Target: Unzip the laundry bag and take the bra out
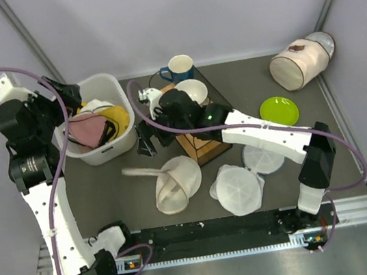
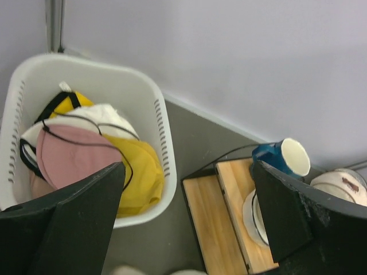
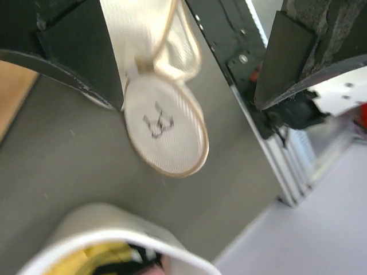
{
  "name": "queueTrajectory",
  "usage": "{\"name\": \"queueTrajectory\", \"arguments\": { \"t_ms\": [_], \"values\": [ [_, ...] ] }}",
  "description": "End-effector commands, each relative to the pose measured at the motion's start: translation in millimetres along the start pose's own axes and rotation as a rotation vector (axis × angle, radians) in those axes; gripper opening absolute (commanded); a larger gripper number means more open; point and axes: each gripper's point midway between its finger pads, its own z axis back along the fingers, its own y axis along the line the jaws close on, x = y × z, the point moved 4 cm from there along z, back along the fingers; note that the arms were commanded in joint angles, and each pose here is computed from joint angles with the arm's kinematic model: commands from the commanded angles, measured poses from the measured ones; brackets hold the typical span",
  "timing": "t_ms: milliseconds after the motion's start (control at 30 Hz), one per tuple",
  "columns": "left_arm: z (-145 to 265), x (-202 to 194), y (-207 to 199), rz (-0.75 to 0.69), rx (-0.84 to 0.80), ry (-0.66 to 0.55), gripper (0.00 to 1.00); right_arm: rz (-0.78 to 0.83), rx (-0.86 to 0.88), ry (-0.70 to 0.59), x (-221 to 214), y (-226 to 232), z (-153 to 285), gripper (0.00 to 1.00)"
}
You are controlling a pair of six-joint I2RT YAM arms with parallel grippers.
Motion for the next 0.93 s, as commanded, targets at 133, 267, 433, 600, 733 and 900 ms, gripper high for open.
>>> {"name": "queueTrajectory", "arguments": {
  "t_ms": [133,267,433,600,733,900],
  "values": [
    [1,-55,5,0.072,-0.068,0.206,0.99,0.168,-0.338,-0.173,54,-28,71,0.99],
    [7,-90,8,0.123,-0.119,0.260,0.99,0.230,-0.535,-0.248,69,-49,111,0.99],
    [9,-125,27,0.131,-0.068,0.352,0.99,0.251,-0.706,-0.322,83,-61,155,0.99],
    [14,-136,36,0.108,-0.028,0.384,0.99,0.234,-0.721,-0.363,87,-58,174,0.99],
    [15,-138,38,0.102,-0.024,0.388,0.99,0.220,-0.725,-0.364,85,-60,173,0.99],
    [13,-137,36,0.102,-0.035,0.394,0.99,0.189,-0.755,-0.365,81,-65,170,0.99]
  ]
}}
